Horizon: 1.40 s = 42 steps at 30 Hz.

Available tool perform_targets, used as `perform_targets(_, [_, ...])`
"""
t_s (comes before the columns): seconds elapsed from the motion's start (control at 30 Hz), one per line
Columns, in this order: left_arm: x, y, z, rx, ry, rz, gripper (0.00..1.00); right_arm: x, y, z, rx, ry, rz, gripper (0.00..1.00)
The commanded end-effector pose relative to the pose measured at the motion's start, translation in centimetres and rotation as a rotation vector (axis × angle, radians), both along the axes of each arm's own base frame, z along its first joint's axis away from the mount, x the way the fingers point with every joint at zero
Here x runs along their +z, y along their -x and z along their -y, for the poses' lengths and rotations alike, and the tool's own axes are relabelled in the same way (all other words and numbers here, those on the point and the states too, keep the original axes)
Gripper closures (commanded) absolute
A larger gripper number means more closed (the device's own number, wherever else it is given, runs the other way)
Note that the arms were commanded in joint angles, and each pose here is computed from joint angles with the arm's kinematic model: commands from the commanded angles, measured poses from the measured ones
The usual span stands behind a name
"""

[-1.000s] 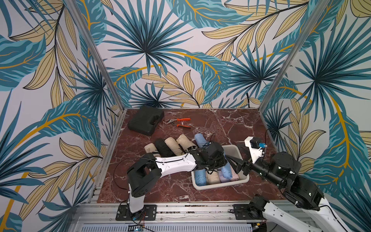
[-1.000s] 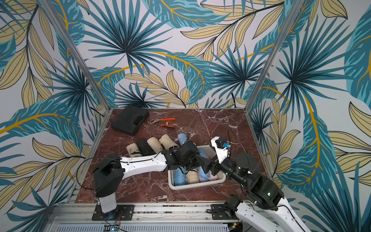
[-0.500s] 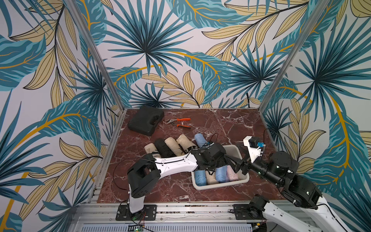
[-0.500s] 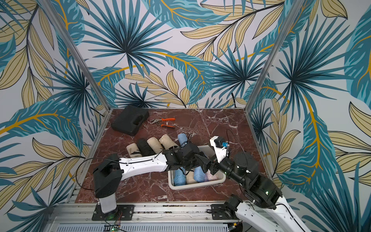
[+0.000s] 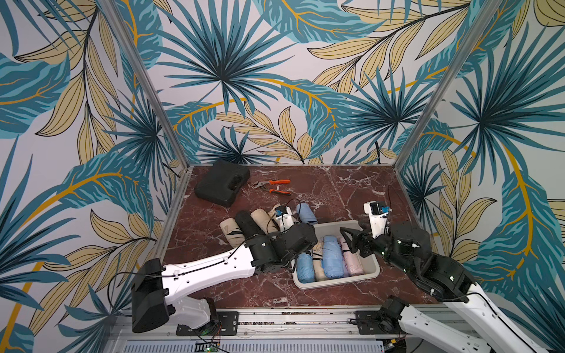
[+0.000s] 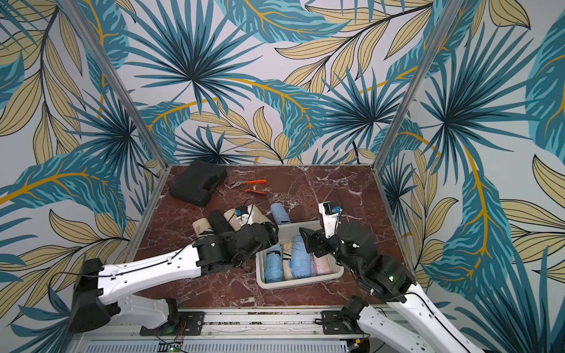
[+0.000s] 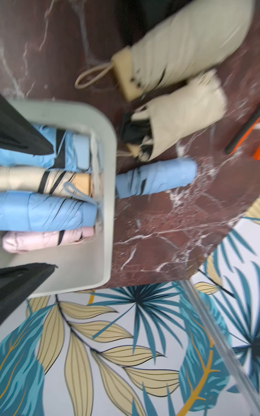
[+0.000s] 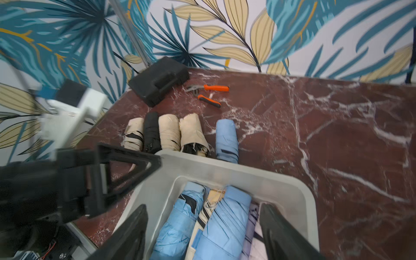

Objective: Put the umbrella into the storage box
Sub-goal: Place the umbrella in the storage box, then pick up the umbrella from the center of the board.

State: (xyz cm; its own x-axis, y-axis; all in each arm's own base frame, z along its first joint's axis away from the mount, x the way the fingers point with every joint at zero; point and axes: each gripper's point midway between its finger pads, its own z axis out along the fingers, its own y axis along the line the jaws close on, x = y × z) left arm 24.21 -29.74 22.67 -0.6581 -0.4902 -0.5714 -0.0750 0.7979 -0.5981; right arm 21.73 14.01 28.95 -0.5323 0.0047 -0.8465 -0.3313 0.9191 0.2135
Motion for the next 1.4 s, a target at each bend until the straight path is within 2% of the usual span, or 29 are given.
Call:
perform_targets(0.0, [2.2,-1.2,-6.0,0.121,-0.176,0.177,0.24,-5.1,0.7,1.6,-0.146,0.062,-0.245,0.23])
perform_targets(0.2, [2.3,-1.7,-11.6,0.142,-0.17,0.186,0.26,-10.2,1.3,-1.6,-0.122,0.069,-0.472,0.34])
perform_targets(0.33, [0.5,-1.9,-14.4,0.174,-0.13,0.121,0.26,-12.8,1.9,-4.8,-0.079,-0.016,-0.577,0.37])
perform_targets(0.47, [-0.7,-1.8,-17.0,0.252,-0.106,0.071,0.26,-14.7,2.7,-7.9,-0.025,-0.081,-0.644,0.39])
perform_targets(0.63, [-1.7,-2.0,-18.8,0.311,-0.094,0.036,0.24,-17.1,3.2,-10.6,0.029,-0.1,-0.69,0.38])
perform_targets(0.7, [-2.0,-2.2,-19.3,0.324,-0.083,0.013,0.24,-18.5,3.0,-9.8,-0.017,-0.077,-0.687,0.37])
perform_targets(0.83, [-2.9,-2.5,-20.5,0.352,-0.072,-0.048,0.21,-20.6,2.2,-5.2,-0.238,0.06,-0.65,0.34])
perform_targets(1.07, [-4.5,-3.0,-22.5,0.386,-0.08,-0.125,0.2,-20.1,1.7,-1.7,-0.359,0.177,-0.575,0.31])
perform_targets(1.13, [-4.8,-3.1,-23.0,0.39,-0.086,-0.14,0.19,-19.4,1.6,-2.5,-0.309,0.156,-0.568,0.27])
perform_targets(1.23, [-4.7,-3.5,-23.7,0.385,-0.107,-0.137,0.15,-17.1,1.3,-6.1,-0.134,0.051,-0.546,0.23])
perform_targets(1.37, [-5.5,-3.9,-25.6,0.389,-0.169,-0.169,0.1,-13.2,0.5,-8.4,0.002,-0.043,-0.43,0.22])
